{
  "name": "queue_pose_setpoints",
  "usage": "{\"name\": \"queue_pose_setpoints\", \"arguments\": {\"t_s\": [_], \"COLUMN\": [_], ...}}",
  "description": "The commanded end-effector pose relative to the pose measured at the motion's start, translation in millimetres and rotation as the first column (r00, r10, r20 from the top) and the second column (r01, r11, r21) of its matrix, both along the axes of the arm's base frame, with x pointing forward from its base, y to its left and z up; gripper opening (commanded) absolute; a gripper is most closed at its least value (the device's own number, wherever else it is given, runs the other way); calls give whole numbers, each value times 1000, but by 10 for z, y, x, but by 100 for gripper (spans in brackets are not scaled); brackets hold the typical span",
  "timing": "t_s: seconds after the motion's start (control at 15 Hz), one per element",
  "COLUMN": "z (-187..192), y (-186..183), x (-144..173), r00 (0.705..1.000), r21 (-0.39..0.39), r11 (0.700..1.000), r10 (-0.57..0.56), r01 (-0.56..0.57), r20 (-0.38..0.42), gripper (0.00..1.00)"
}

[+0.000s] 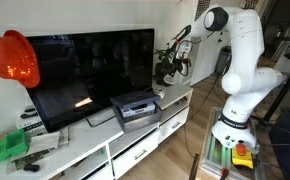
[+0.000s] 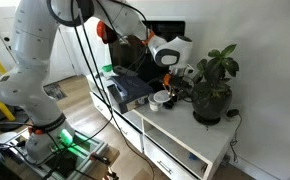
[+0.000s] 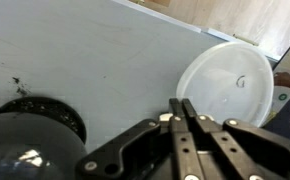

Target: Pour the sunglasses from the cup and put them back into the cup then close the cup with the cup lid

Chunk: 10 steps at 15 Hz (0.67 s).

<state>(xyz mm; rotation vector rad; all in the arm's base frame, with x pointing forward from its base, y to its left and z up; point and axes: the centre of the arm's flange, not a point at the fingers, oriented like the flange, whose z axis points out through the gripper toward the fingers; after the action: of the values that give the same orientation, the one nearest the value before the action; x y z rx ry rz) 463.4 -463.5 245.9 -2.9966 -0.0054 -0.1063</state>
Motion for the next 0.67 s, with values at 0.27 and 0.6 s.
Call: {"name": "queue_pose_setpoints", "arguments": {"t_s": [0.27, 0.6], "z": [-217, -496], "y": [525, 475], "x": [343, 475], "r00": [997, 999], "r21": [84, 135], "r11": [993, 990], "r10": [74, 45], "r01": [-77, -44], "r20": [38, 0], "gripper": [1, 1]}}
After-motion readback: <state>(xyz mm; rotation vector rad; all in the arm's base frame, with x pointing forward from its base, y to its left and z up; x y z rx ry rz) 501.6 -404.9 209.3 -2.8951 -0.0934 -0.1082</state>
